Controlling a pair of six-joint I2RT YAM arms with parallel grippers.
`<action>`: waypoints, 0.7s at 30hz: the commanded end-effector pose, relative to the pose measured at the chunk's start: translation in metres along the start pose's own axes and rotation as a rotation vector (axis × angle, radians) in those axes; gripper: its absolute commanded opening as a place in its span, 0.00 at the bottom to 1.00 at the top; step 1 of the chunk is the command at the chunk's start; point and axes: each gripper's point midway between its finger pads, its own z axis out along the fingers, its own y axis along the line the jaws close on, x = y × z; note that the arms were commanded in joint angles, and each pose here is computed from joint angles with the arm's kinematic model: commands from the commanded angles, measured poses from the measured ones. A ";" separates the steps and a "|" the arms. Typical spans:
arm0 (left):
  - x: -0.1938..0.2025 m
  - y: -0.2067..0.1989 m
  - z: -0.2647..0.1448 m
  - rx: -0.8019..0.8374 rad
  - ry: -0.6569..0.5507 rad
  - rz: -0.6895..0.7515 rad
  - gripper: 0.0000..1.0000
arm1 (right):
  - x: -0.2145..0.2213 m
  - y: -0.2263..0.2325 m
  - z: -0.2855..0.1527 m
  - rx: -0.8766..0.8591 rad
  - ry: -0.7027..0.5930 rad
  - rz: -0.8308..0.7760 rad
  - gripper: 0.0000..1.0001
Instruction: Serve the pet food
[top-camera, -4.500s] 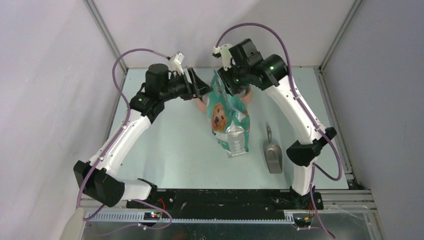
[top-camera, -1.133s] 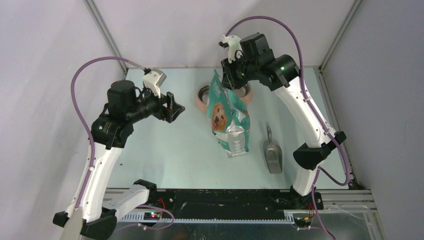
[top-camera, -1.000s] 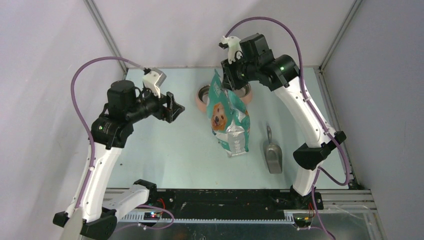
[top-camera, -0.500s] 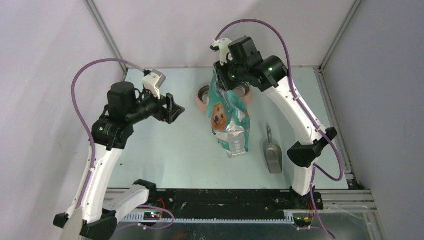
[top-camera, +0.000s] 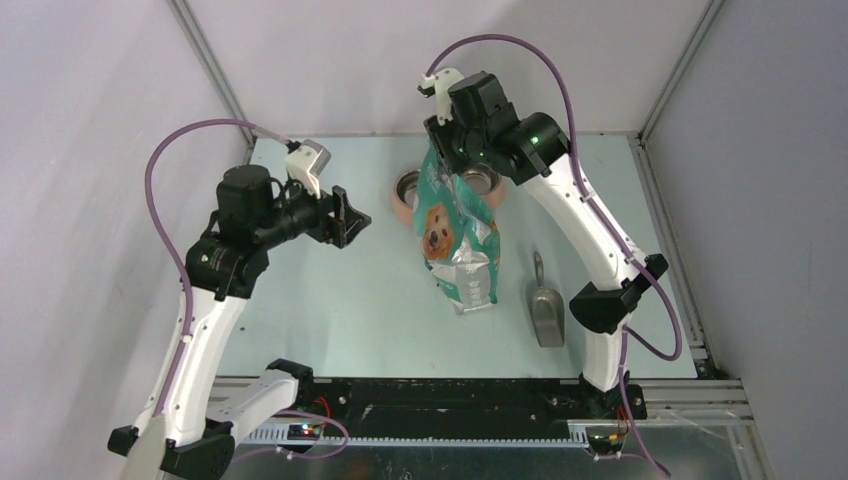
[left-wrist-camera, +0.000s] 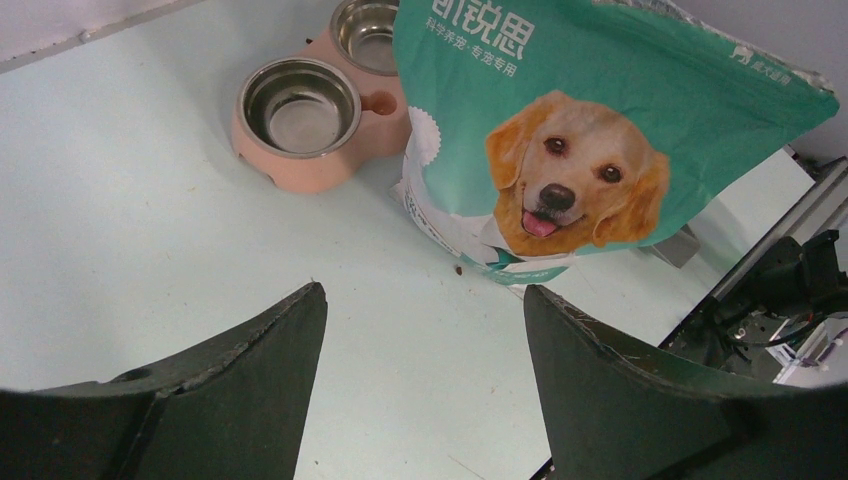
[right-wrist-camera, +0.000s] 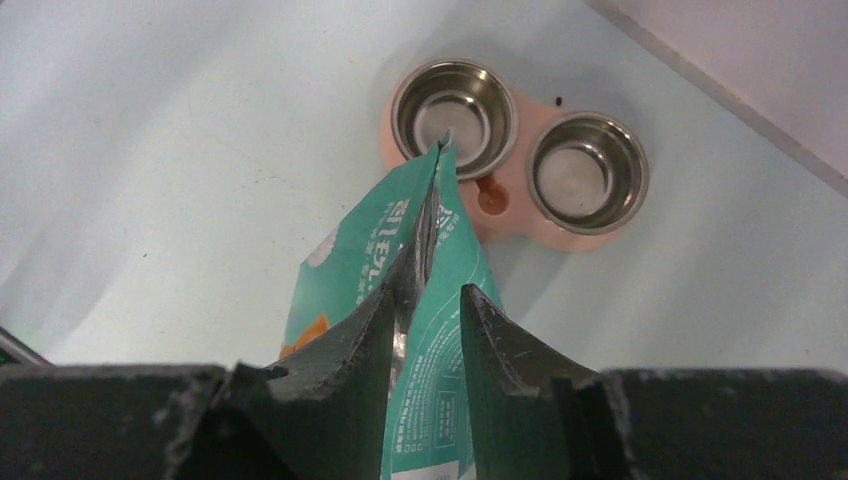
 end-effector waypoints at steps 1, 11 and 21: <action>-0.011 -0.005 -0.004 0.021 -0.050 -0.004 0.79 | -0.006 -0.006 0.007 0.073 -0.021 -0.039 0.34; -0.009 -0.008 -0.006 0.034 -0.049 -0.004 0.79 | -0.004 0.022 0.003 -0.094 -0.007 0.044 0.36; -0.007 -0.008 -0.004 0.042 -0.044 -0.016 0.79 | 0.003 0.027 0.004 -0.129 0.016 0.031 0.19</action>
